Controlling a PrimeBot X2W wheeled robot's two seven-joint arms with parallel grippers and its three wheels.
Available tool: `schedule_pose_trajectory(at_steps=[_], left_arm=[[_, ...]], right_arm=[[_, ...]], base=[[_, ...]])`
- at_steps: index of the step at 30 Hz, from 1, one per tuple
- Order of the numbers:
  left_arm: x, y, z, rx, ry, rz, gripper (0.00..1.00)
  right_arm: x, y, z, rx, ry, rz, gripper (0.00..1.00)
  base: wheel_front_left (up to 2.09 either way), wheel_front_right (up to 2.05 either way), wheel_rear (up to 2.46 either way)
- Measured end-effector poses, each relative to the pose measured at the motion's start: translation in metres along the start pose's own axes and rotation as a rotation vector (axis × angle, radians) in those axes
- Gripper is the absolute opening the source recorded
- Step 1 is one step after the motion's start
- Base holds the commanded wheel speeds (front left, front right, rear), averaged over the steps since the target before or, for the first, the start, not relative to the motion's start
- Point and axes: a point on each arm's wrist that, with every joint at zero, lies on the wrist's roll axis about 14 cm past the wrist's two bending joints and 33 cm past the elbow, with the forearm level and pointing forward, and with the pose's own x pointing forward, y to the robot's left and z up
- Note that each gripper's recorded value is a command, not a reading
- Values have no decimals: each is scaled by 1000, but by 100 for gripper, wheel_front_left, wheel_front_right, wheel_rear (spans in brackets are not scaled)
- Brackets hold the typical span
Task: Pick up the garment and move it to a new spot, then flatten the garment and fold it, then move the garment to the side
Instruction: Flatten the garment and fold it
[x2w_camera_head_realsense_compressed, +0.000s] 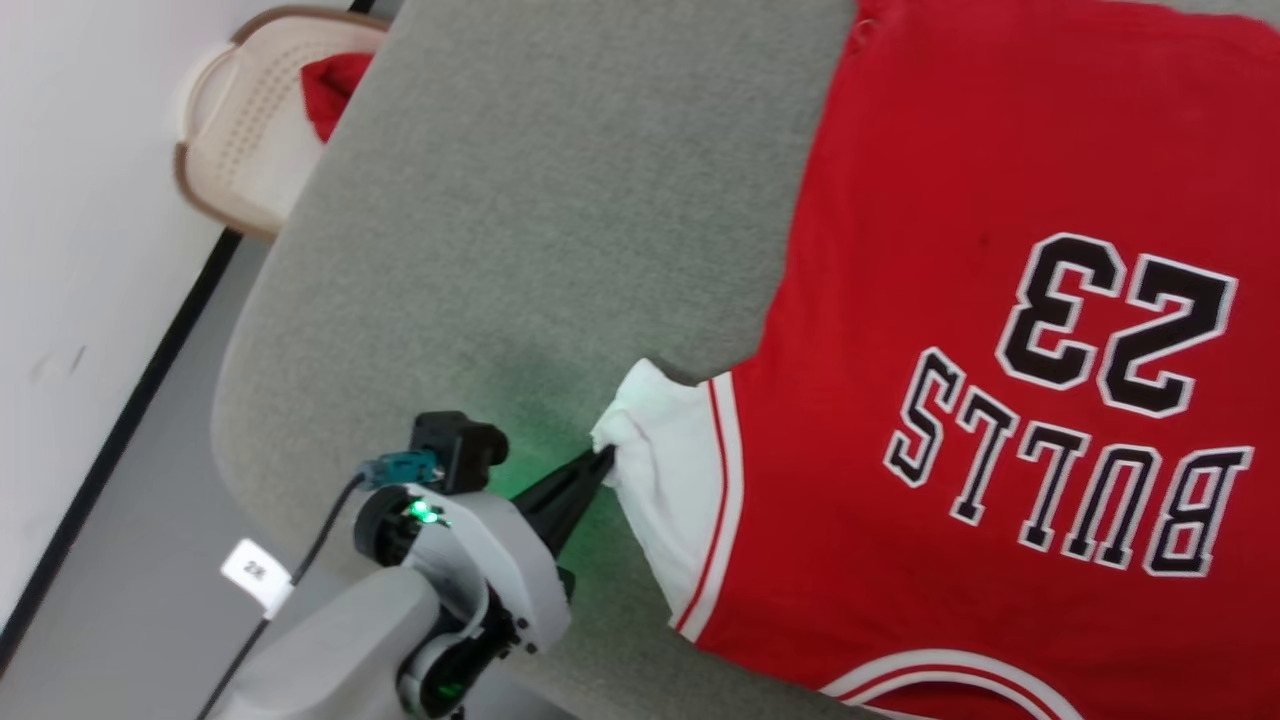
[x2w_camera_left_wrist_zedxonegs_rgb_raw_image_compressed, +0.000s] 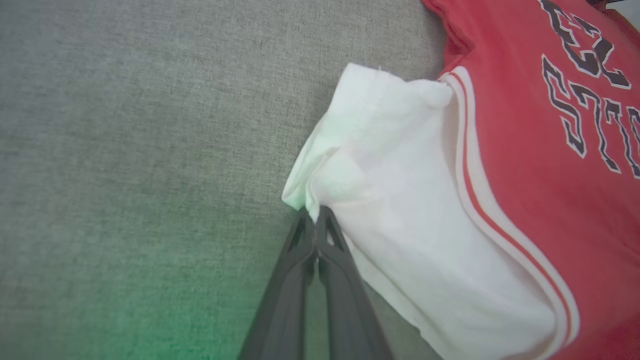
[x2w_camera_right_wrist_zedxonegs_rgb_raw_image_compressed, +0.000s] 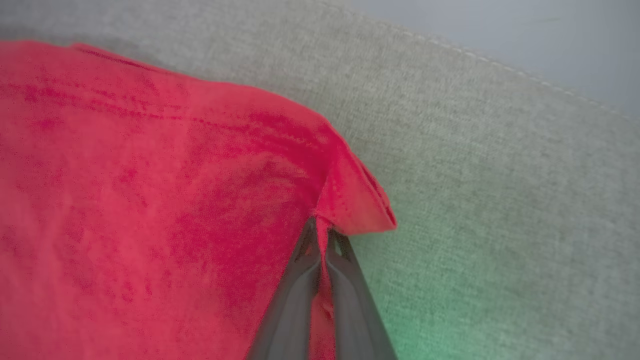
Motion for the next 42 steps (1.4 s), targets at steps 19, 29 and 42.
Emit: schedule_pose_trajectory(at_steps=[19,29,42], left_arm=[[6,-8,20,63,-38,-49,0],[2,-26,27,89,-53,-98,0],[-4,-41,32,95,-69,-137,0]], right_arm=[[-87,-26,-107,-114,-15,77,0],[-130,-40,-183,-29,-17,69,0],[-154,-32,-246,83,-17,52,0]], base=[[0,0,0],[0,0,0],[0,0,0]])
